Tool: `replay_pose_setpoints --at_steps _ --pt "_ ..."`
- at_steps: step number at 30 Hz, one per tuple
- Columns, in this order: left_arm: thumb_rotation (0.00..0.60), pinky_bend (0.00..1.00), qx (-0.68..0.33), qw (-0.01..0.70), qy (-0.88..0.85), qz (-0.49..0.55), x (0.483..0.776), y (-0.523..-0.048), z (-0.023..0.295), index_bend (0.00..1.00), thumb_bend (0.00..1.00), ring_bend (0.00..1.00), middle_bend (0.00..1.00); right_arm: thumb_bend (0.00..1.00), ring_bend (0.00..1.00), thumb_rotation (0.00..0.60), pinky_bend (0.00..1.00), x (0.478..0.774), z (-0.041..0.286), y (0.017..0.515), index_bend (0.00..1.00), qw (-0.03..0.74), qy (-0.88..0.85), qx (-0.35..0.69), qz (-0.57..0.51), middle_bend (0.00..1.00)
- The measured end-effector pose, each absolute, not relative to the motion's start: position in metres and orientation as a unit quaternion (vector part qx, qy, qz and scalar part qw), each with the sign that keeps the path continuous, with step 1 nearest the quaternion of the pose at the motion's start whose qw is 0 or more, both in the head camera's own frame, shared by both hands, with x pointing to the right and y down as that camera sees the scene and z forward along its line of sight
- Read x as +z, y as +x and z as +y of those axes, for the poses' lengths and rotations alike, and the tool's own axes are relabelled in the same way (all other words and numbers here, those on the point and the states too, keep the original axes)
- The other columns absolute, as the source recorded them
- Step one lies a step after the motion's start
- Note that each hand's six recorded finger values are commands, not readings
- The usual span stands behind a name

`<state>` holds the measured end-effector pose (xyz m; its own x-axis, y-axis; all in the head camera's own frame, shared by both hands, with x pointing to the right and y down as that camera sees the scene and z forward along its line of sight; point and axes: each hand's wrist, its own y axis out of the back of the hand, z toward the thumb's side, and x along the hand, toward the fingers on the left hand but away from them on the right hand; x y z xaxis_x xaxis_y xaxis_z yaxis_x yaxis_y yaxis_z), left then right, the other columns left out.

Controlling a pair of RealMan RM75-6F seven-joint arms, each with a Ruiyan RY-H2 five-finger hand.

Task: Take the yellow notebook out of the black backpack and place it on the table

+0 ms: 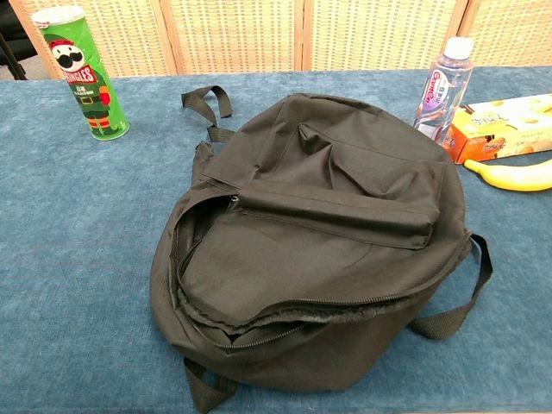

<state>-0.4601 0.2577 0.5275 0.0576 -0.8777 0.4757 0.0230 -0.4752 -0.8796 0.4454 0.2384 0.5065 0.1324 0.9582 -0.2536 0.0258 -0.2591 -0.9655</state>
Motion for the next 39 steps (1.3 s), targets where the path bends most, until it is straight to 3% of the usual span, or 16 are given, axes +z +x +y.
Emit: replay_pose_setpoints --at_steps 9,15,31,39 --pt "0.6 0.0 -0.596 0.377 -0.619 0.344 0.529 -0.462 0.257 0.0 0.26 0.0 0.0 0.0 0.0 0.6 0.09 0.507 0.242 0.437 0.13 0.437 -0.623 0.506 -0.406 0.01" --pt "0.6 0.0 -0.6 0.377 -0.617 0.344 0.53 -0.462 0.256 0.0 0.26 0.0 0.0 0.0 0.0 0.6 0.09 0.514 0.245 0.419 0.23 0.387 -0.686 0.468 -0.402 0.08" --pt "0.6 0.0 -0.62 0.365 -0.605 0.343 0.541 -0.471 0.25 0.0 0.26 0.0 0.0 0.0 0.05 0.6 0.11 0.572 0.25 0.284 0.31 0.337 -0.852 0.347 -0.199 0.17" --pt "0.6 0.0 -0.619 0.363 -0.605 0.345 0.54 -0.472 0.249 0.0 0.26 0.0 0.0 0.21 0.1 0.6 0.17 0.587 0.256 0.216 0.34 0.34 -0.869 0.317 -0.17 0.23"
